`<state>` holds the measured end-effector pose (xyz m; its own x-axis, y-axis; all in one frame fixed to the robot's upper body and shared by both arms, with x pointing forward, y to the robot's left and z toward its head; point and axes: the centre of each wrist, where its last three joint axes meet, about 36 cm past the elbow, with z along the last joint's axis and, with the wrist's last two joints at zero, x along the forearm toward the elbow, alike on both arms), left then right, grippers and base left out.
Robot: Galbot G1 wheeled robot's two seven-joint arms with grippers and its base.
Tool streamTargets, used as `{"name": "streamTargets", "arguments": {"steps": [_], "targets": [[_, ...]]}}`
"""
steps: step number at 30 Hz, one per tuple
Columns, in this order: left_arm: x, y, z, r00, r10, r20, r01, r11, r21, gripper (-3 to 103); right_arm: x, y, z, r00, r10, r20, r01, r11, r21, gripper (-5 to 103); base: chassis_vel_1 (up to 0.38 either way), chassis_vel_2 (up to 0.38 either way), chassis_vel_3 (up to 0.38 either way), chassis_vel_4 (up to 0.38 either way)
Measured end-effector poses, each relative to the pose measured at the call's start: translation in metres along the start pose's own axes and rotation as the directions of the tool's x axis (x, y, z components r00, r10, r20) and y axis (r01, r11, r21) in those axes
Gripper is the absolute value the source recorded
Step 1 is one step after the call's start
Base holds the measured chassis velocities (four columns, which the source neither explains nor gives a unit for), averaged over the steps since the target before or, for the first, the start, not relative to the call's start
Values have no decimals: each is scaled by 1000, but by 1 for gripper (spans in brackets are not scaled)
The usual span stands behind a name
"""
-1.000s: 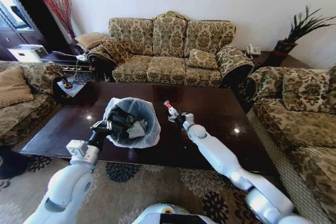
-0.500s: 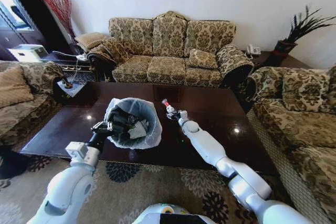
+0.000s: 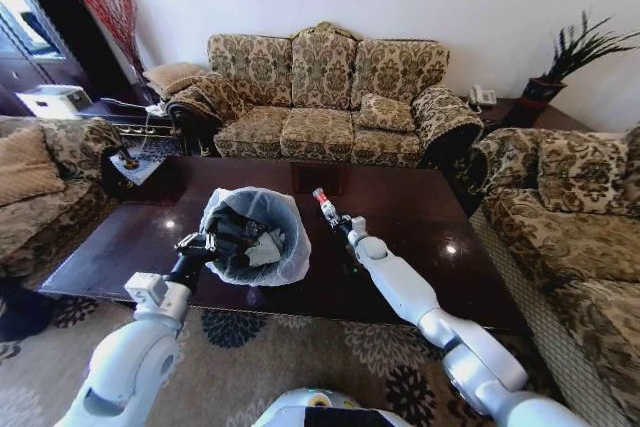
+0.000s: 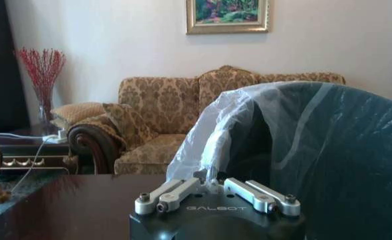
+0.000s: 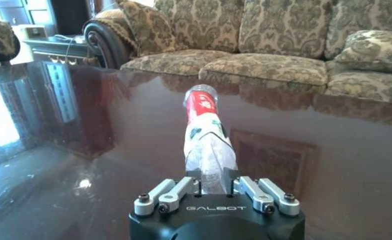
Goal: Move to the front of the table and place the trash on the table into the trash bin.
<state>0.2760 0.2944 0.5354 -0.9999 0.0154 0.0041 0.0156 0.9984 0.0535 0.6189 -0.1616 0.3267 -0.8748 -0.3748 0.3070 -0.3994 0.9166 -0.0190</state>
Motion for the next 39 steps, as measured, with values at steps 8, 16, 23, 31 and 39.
{"name": "streamTargets", "arguments": {"steps": [8, 16, 23, 31, 39], "targets": [[-8, 2, 3, 1000, 8, -1, -8, 1000, -7, 1, 41, -23, -32, 994, 48, 100, -46, 999, -28, 3, 0, 0, 0, 0], [-42, 26, 9, 998, 15, -66, -15, 1000, 13, 1, 109, -36, -136, 932, -7, 361, -23, 997, 77, 0, 0, 0, 0, 0], [-112, 54, -19, 988, 7, -152, -8, 1000, -2, 1, 188, 12, -237, 843, -227, 488, 172, 973, 154, 0, 0, 0, 0, 0], [-168, 59, -54, 981, 49, -188, -49, 999, 9, 1, 232, 76, -263, 780, -445, 440, 386, 895, 223, 0, 0, 0, 0, 0], [-174, 60, -75, 974, 68, -218, -64, 998, 28, 1, 214, 117, -262, 761, -552, 341, 448, 827, 340, 0, 0, 0, 0, 0]]}}
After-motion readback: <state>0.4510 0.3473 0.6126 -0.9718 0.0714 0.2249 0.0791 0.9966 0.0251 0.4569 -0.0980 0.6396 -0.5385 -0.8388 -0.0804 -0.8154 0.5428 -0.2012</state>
